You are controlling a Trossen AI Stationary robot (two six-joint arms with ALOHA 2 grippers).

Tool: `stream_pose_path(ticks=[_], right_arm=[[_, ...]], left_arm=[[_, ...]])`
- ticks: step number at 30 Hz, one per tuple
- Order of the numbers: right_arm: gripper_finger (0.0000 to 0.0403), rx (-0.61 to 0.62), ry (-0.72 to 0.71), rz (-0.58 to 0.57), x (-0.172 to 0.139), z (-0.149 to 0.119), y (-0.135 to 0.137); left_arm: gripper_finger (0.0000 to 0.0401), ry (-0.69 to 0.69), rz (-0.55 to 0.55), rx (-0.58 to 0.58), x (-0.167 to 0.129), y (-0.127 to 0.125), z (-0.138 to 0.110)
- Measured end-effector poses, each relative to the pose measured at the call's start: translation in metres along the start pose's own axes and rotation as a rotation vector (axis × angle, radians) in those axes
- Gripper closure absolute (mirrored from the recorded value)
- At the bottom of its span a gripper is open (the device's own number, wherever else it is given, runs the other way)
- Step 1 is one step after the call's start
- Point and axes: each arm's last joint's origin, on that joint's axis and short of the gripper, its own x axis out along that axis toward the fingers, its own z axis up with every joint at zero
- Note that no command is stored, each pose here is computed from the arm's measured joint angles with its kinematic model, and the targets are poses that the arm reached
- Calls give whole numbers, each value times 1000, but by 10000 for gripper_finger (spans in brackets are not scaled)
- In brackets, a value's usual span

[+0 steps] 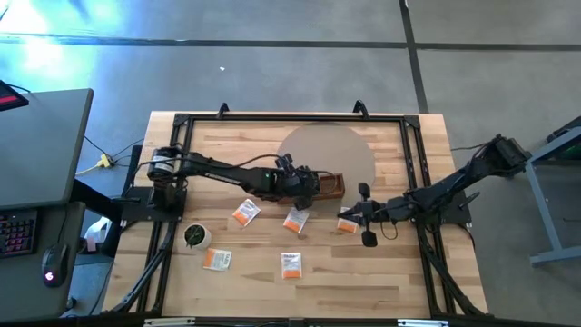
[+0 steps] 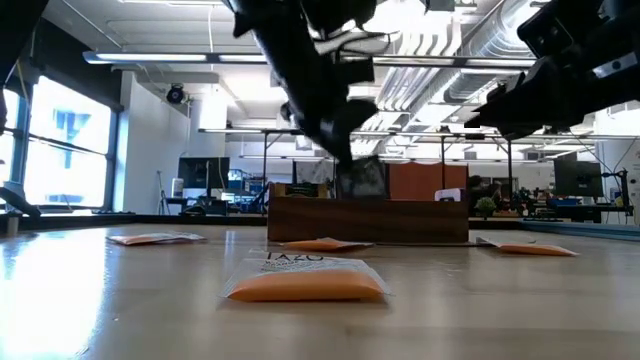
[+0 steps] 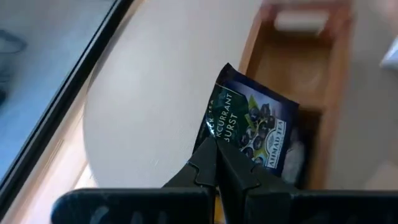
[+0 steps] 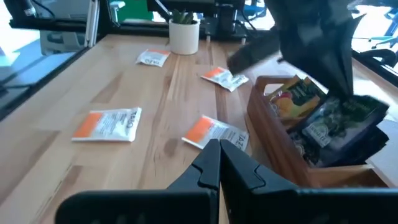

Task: Pick & Place Tea
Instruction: Put the violet tea bag into the middle section of the wooden organizer, then put the white tea bag into the right section of the wooden organizer

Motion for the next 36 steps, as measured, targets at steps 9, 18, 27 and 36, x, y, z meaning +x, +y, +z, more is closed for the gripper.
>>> stream_pose_path(ticks=[9, 18, 27, 36], right_arm=[[403, -2, 1, -3, 0, 0, 0], [403, -1, 2, -3, 0, 0, 0], [402, 1, 8, 66, 0, 0, 2], [394, -15, -40, 84, 0, 5, 3]], left_arm=[[400, 44, 48, 63, 13, -6, -10], [350, 43, -25, 51, 13, -8, -9], [301, 118, -302, 52, 7, -13, -11], [300, 189, -187, -5, -22, 10, -8]])
